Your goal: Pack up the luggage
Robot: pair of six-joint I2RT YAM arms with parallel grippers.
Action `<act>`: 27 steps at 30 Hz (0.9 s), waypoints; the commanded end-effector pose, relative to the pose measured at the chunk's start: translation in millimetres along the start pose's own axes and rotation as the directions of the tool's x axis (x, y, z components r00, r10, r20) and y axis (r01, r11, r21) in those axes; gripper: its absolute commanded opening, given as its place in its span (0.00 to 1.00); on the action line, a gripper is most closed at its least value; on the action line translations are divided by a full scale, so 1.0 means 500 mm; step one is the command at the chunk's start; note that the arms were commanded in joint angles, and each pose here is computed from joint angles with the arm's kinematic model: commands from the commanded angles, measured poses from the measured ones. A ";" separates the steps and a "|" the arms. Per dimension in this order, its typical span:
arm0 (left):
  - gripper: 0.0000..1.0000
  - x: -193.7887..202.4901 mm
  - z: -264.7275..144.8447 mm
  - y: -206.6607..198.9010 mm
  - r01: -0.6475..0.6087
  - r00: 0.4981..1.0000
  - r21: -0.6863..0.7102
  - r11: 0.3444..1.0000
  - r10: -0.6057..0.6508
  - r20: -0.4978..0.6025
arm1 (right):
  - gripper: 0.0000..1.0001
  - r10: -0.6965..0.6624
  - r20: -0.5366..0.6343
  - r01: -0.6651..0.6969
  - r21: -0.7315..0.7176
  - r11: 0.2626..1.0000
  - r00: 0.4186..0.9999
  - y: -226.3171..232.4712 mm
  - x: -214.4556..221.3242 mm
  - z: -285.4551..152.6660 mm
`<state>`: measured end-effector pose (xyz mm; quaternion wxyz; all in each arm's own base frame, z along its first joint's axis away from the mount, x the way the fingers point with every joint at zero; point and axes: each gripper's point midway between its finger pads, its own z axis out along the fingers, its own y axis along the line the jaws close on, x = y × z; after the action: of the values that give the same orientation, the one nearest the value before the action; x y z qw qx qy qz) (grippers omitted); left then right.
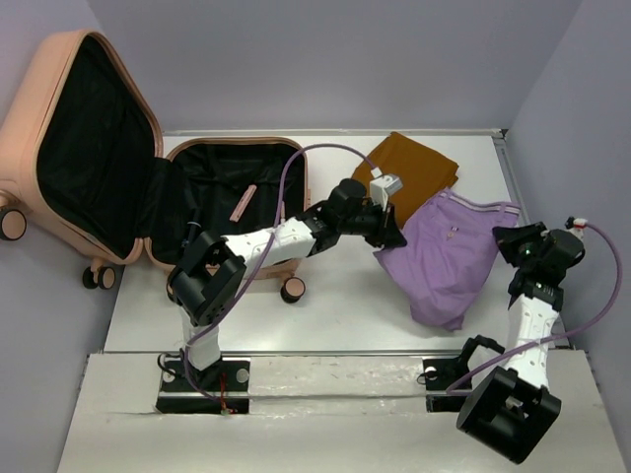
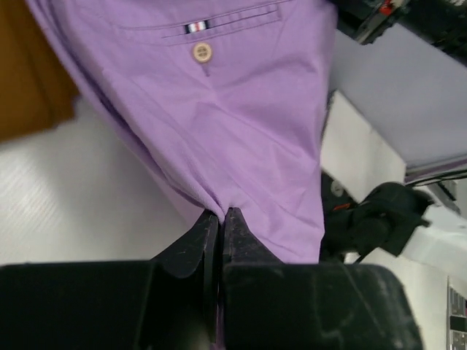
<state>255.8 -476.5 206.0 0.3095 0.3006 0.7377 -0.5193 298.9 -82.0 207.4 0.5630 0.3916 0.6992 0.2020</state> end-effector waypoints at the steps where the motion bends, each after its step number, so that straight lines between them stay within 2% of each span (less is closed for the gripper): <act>1: 0.06 0.063 -0.014 0.043 0.032 0.999 -0.063 0.998 -0.033 -0.026 | 0.07 -0.039 0.004 0.039 -0.128 0.991 0.999 0.026 0.021 -0.006; 6: 0.06 0.024 -0.044 0.041 0.020 0.999 -0.072 0.997 -0.018 0.027 | 0.07 -0.083 -0.002 0.081 -0.241 0.967 0.997 0.117 -0.009 -0.021; 8: 0.06 -0.001 -0.061 0.034 0.012 0.998 -0.072 0.997 -0.008 0.055 | 0.07 -0.111 -0.061 0.088 -0.299 0.950 0.992 0.162 0.024 -0.018; 10: 0.06 -0.020 -0.074 0.033 0.009 0.998 -0.074 0.997 -0.004 0.069 | 0.07 -0.134 -0.057 0.109 -0.320 0.941 0.989 0.205 0.034 -0.014; 11: 0.06 -0.036 -0.082 0.030 0.005 0.997 -0.068 0.998 0.000 0.080 | 0.07 -0.156 -0.105 0.108 -0.363 0.926 0.982 0.242 0.073 -0.013; 14: 0.06 -0.101 -0.109 0.034 -0.001 0.993 -0.069 0.998 0.009 0.115 | 0.07 -0.142 -0.157 0.058 -0.445 0.894 0.977 0.325 0.107 0.001; 15: 0.06 -0.161 -0.130 0.036 -0.021 0.986 -0.076 0.997 0.033 0.161 | 0.07 -0.136 -0.148 0.050 -0.476 0.878 0.979 0.353 0.105 0.006; 16: 0.06 -0.173 -0.139 0.054 -0.004 0.989 -0.100 0.995 0.019 0.150 | 0.07 -0.118 -0.161 0.026 -0.484 0.875 0.980 0.384 0.102 0.024; 17: 0.06 -0.212 -0.159 0.053 -0.010 0.984 -0.101 0.995 0.028 0.174 | 0.07 -0.114 -0.144 0.022 -0.524 0.852 0.983 0.422 0.090 0.010; 18: 0.06 -0.279 -0.179 0.028 -0.048 0.975 -0.064 0.997 0.060 0.212 | 0.07 -0.122 -0.171 0.008 -0.551 0.834 0.978 0.455 0.115 0.022; 19: 0.06 -0.325 -0.215 0.056 -0.047 0.966 -0.098 0.994 0.070 0.248 | 0.07 -0.116 -0.180 -0.007 -0.567 0.824 0.977 0.482 0.119 0.027; 20: 0.06 -0.341 -0.232 0.078 -0.020 0.970 -0.126 0.992 0.049 0.237 | 0.07 -0.115 -0.159 -0.005 -0.607 0.794 0.981 0.538 0.098 0.023; 21: 0.06 -0.405 -0.271 0.052 -0.063 0.956 -0.116 0.991 0.093 0.277 | 0.07 -0.141 -0.216 -0.022 -0.616 0.787 0.966 0.565 0.148 0.044; 22: 0.06 -0.423 -0.316 0.094 -0.022 0.958 -0.164 0.986 0.067 0.277 | 0.07 -0.149 -0.224 -0.027 -0.632 0.775 0.963 0.595 0.161 0.048; 24: 0.06 -0.476 -0.382 0.107 -0.031 0.943 -0.204 0.978 0.097 0.319 | 0.07 -0.157 -0.211 -0.033 -0.690 0.723 0.965 0.677 0.165 0.043; 25: 0.06 -0.485 -0.413 0.126 -0.015 0.940 -0.221 0.975 0.089 0.330 | 0.07 -0.172 -0.254 -0.046 -0.671 0.740 0.952 0.682 0.212 0.087; 26: 0.06 -0.499 -0.481 0.174 0.022 0.930 -0.278 0.960 0.083 0.359 | 0.07 -0.184 -0.261 -0.064 -0.719 0.692 0.948 0.747 0.226 0.066; 27: 0.06 -0.501 -0.518 0.206 0.048 0.924 -0.319 0.947 0.079 0.374 | 0.07 -0.178 -0.276 -0.087 -0.732 0.675 0.945 0.773 0.244 0.072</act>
<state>437.5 -312.9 376.4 0.4619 0.1757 0.7337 -0.4663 437.3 182.6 340.5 0.5324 0.1255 0.7074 0.4477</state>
